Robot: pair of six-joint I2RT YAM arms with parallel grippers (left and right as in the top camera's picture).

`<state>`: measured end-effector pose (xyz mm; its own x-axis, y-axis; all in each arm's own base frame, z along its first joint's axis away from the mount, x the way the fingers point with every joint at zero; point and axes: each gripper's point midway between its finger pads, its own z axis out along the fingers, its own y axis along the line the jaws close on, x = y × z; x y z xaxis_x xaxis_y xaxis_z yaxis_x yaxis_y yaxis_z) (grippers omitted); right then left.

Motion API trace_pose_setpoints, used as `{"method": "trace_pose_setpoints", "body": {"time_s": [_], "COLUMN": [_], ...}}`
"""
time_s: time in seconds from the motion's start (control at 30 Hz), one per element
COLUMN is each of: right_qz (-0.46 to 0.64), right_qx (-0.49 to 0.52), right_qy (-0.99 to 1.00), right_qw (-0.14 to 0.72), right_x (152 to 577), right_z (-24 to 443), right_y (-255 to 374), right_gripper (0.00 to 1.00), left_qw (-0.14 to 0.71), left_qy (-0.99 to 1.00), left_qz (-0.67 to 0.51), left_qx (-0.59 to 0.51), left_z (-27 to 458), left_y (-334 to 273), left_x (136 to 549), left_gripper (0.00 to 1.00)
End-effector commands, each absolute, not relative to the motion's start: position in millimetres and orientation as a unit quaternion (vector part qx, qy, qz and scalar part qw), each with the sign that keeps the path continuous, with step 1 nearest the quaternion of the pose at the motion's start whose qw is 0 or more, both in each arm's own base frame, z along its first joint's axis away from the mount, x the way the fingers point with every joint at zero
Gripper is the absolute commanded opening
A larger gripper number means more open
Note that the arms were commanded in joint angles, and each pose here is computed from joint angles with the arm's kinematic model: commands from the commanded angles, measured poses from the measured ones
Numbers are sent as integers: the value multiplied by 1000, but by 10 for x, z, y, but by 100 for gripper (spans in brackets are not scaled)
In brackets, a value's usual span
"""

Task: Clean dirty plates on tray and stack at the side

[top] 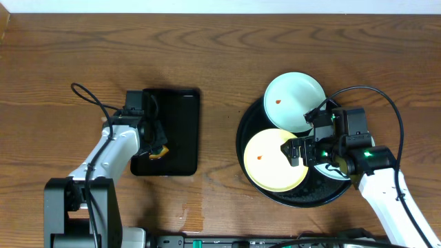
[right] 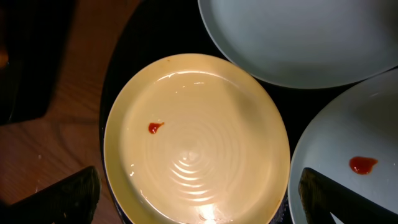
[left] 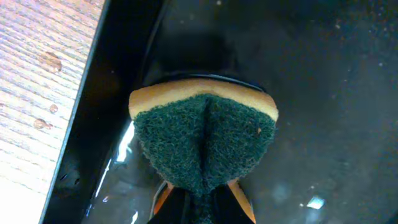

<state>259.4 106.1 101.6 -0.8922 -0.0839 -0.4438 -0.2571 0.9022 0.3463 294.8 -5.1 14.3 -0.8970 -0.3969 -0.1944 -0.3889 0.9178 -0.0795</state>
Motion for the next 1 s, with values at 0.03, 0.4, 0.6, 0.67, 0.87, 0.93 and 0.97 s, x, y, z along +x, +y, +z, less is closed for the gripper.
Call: {"method": "trace_pose_setpoints", "body": {"time_s": [0.03,0.4,0.6,0.67,0.87,0.93,0.97], "right_qz": [192,145,137,135,136,136,136], "right_qx": [-90,-78,-76,-76,-77,-76,-76], "right_qy": [950,958,957,956,958,960,960], "right_qw": [228,237,244,248,240,234,232], "right_x": [2667,2724,2757,2776,2782,2792,2801], "right_z": [1078,1039,1047,1056,1002,963,942], "right_y": [1062,905,881,876,890,892,894], "right_gripper": [99,99,96,94,85,85,85], "left_qw": [125,125,141,158,199,202,203], "left_qy": [979,981,980,977,970,969,969], "left_qz": [-29,-27,-39,-42,-49,-50,-52], "left_qx": [-158,-149,-135,-135,-133,-133,-133], "left_z": [260,260,366,464,737,776,787], "left_y": [-93,-91,-129,-129,-130,-131,-139], "left_x": [3057,3056,3099,3136,3164,3151,3145], "left_gripper": [8,7,7,7,7,7,7]}}
